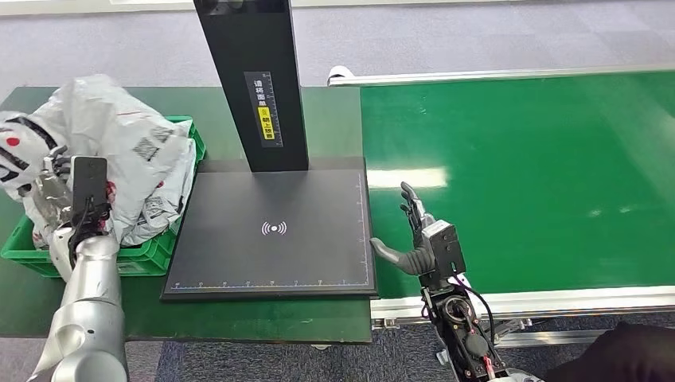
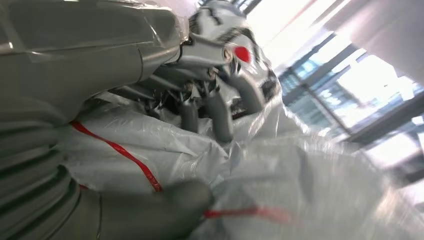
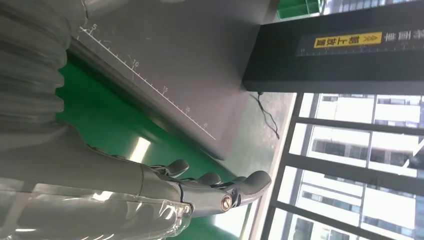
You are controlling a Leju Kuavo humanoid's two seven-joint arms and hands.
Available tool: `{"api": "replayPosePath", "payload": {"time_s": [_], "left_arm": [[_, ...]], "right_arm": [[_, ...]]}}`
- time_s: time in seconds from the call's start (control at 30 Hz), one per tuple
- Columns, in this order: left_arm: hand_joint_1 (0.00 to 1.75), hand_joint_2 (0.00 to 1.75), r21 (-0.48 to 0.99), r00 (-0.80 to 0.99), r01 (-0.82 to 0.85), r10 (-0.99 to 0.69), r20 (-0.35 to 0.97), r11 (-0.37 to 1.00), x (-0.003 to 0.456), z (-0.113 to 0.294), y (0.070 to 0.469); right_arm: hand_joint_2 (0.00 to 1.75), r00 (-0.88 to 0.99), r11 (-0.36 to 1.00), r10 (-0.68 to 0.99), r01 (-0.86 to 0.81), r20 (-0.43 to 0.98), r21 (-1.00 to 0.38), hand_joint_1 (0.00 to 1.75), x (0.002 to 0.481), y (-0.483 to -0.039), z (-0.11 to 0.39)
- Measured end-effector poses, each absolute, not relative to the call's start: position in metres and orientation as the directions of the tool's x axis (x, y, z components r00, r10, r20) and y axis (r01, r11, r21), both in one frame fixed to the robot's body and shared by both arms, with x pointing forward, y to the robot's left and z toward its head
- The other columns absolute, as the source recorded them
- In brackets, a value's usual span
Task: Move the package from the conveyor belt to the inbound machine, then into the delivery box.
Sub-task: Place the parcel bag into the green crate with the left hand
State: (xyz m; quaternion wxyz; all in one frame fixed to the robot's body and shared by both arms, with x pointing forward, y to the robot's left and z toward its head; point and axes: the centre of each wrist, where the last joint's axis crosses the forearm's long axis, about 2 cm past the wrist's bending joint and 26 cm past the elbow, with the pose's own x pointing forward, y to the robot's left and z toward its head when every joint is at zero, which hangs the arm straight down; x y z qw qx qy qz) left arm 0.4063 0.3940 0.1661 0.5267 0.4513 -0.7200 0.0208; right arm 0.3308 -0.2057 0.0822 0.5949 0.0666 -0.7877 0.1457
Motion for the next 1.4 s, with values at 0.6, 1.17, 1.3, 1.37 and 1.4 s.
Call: {"api": "replayPosePath", "payload": {"time_s": [0.6, 1.17, 1.3, 1.37, 1.4], "left_arm": [[0.0, 1.75, 0.203, -0.311, -0.866, -0.81, 0.497, 0.457, 0.373, 0.208, 0.369], [0.0, 1.75, -0.238, -0.53, -0.832, -0.59, 0.61, 0.501, 0.336, 0.229, 0.37], [0.0, 1.75, -0.327, -0.714, -0.643, -0.386, 0.584, 0.693, 0.329, 0.229, 0.343], [0.0, 1.75, -0.305, -0.775, -0.534, -0.312, 0.549, 0.789, 0.326, 0.23, 0.328], [0.0, 1.75, -0.286, -0.802, -0.474, -0.273, 0.532, 0.833, 0.323, 0.231, 0.32]], "right_arm": [[1.75, -0.315, 0.92, 0.118, -0.322, 0.942, -0.223, 0.0, 0.331, -0.204, 0.081], [1.75, -0.307, 0.917, 0.093, -0.344, 0.947, -0.202, 0.0, 0.333, -0.198, 0.081], [1.75, -0.297, 0.937, 0.039, -0.32, 0.954, -0.138, 0.0, 0.33, -0.201, 0.082], [1.75, -0.293, 0.945, 0.012, -0.309, 0.956, -0.106, 0.0, 0.328, -0.203, 0.082], [1.75, -0.291, 0.947, 0.0, -0.307, 0.957, -0.093, 0.0, 0.328, -0.204, 0.083]]}}
